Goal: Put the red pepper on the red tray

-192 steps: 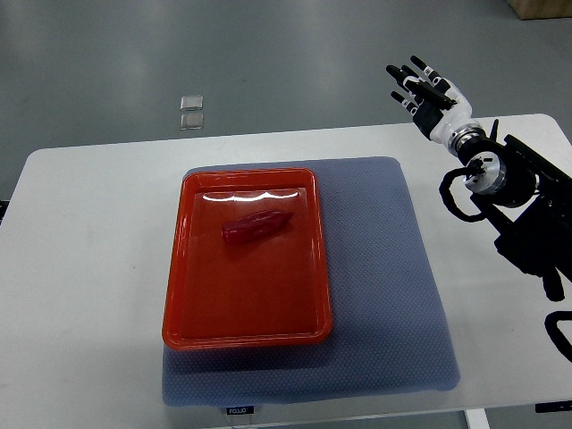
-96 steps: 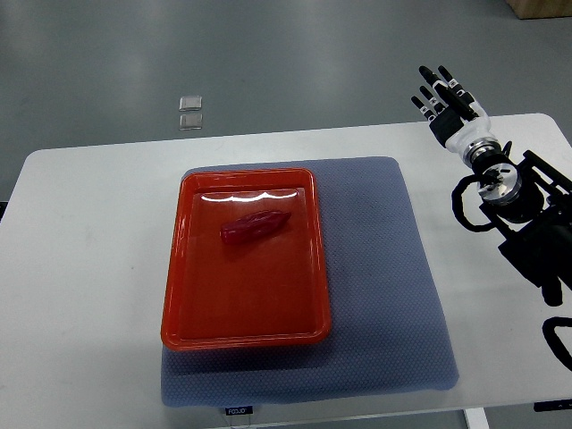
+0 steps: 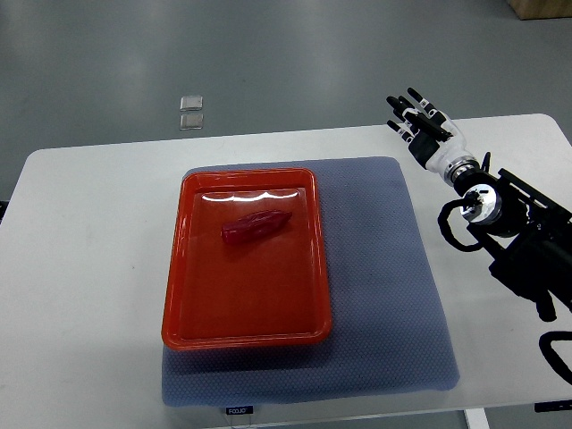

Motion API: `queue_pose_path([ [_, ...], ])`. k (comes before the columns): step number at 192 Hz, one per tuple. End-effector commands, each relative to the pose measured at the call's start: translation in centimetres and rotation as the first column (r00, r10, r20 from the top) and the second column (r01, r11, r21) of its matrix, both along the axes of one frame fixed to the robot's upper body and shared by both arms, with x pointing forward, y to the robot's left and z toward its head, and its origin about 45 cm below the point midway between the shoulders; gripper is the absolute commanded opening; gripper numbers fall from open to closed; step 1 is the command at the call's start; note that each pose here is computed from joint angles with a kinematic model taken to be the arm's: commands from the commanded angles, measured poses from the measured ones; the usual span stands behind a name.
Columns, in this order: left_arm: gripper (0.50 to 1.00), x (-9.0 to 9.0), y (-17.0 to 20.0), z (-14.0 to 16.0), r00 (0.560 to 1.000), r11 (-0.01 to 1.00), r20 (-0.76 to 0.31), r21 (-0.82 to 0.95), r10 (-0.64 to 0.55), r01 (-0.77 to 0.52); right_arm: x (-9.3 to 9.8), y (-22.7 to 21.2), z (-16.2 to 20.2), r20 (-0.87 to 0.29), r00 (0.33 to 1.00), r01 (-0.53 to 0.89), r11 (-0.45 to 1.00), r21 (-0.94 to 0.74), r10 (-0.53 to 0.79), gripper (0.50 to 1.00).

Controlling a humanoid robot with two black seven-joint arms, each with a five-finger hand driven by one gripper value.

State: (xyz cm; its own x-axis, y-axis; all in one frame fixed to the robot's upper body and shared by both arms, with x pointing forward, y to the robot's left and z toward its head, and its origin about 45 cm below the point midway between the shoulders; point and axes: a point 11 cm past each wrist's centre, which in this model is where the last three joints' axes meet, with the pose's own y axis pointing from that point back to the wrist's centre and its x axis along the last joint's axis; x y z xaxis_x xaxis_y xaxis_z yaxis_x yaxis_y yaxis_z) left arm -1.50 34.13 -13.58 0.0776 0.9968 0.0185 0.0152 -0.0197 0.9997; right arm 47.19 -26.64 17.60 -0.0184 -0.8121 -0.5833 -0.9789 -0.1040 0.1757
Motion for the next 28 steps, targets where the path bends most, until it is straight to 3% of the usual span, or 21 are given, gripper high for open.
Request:
queue_pose_path([
  [1,1.0,0.0,0.0,0.0,1.0,1.0,0.0,0.0,-0.001,0.001,0.02,0.05,0.07,0.003,1.0,0.001,1.0,0.004,-0.001,0.915],
  [28,1.0,0.01,0.0,0.0,1.0,1.0,0.0,0.0,0.001,-0.001,0.05,0.08,0.12,0.005,1.0,0.002,1.0,0.002,-0.002,0.915],
])
